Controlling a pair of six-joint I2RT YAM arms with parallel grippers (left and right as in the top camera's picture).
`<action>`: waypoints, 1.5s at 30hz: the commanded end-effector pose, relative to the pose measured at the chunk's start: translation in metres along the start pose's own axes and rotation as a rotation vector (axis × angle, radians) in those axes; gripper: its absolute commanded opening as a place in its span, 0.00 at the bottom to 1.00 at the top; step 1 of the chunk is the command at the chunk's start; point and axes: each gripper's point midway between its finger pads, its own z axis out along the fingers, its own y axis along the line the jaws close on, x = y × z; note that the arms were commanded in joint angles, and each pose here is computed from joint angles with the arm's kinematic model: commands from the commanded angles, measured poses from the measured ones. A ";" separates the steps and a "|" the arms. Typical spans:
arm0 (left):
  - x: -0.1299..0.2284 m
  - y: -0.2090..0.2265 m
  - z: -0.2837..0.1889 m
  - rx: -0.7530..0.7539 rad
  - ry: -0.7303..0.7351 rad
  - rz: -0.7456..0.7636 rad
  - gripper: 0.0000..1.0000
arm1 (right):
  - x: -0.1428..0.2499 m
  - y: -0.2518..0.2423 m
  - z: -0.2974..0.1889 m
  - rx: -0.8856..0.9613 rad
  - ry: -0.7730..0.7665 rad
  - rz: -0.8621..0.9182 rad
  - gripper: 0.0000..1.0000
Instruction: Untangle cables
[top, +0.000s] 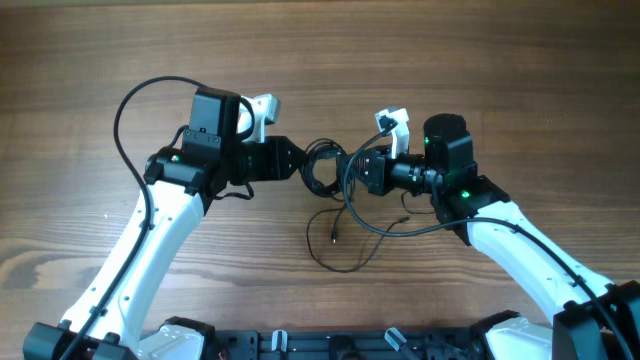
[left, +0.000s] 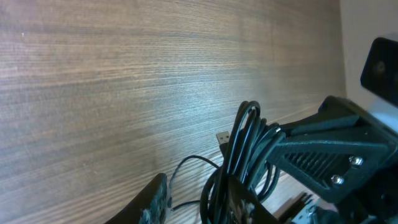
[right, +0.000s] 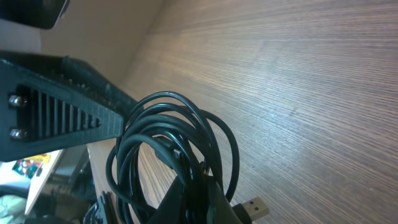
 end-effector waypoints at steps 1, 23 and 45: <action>-0.002 -0.003 0.000 0.013 -0.004 0.165 0.31 | 0.003 0.017 0.000 -0.094 0.030 -0.082 0.04; -0.009 -0.060 0.021 0.132 -0.022 -0.471 0.04 | -0.017 -0.024 -0.001 0.139 -0.096 0.176 0.05; -0.031 -0.041 0.045 -0.096 -0.258 -0.365 0.28 | -0.010 -0.008 0.001 0.052 -0.042 0.149 0.04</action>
